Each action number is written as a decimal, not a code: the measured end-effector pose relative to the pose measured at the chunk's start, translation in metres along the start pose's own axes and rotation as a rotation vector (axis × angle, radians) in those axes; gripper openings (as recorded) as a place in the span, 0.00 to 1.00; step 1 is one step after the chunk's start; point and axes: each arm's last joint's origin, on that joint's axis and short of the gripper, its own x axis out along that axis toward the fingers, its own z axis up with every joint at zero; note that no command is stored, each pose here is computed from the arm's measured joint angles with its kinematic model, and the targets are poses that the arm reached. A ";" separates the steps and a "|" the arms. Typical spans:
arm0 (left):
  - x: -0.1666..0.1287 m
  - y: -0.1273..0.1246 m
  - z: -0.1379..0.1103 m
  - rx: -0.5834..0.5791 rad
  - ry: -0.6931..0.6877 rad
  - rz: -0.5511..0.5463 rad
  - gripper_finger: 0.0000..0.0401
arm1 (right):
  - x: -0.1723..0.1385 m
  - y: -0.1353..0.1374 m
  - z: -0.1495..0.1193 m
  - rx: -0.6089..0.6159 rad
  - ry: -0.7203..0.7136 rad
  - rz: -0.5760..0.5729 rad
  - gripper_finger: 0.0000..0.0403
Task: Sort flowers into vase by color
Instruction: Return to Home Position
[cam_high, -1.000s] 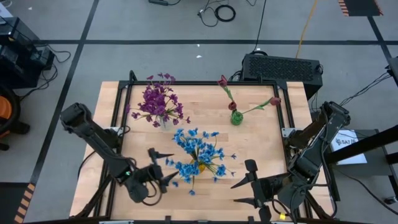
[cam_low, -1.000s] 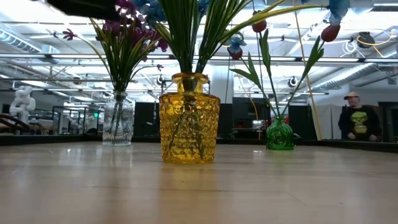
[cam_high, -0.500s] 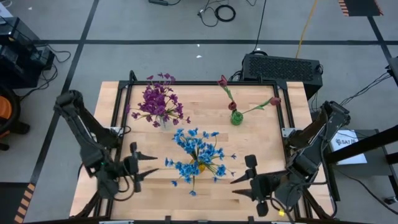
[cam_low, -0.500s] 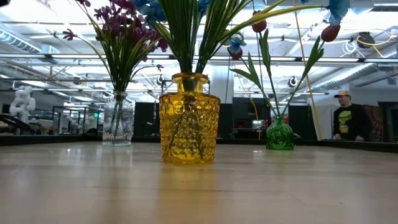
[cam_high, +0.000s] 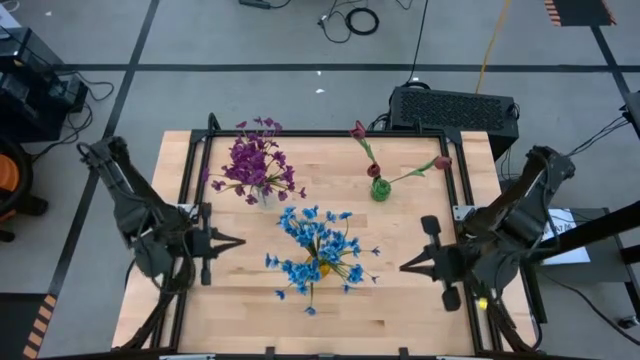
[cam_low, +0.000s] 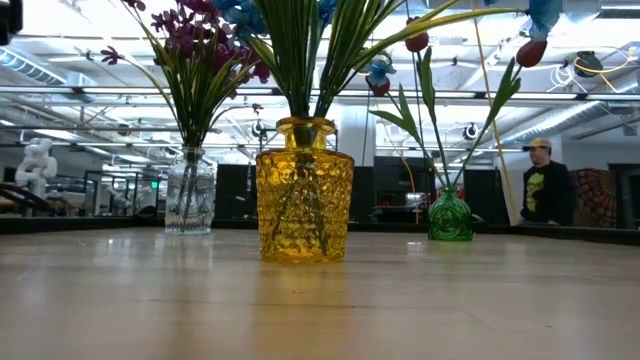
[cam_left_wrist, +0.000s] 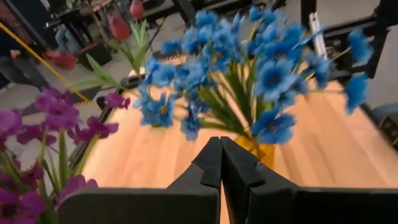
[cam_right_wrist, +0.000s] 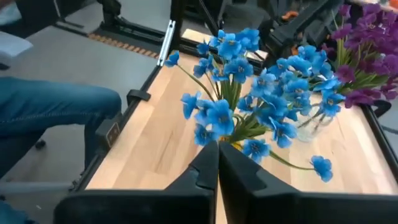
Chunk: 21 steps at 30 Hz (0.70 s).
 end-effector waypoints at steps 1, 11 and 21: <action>0.003 0.001 -0.003 0.000 0.009 -0.001 0.01 | -0.001 -0.002 -0.005 0.002 -0.016 0.004 0.01; 0.036 -0.006 -0.039 0.022 -0.036 -0.118 0.01 | -0.002 -0.025 -0.097 0.104 -0.196 0.036 0.00; 0.039 0.010 -0.081 -0.048 -0.092 -0.114 0.01 | -0.002 -0.040 -0.167 0.168 -0.269 0.073 0.00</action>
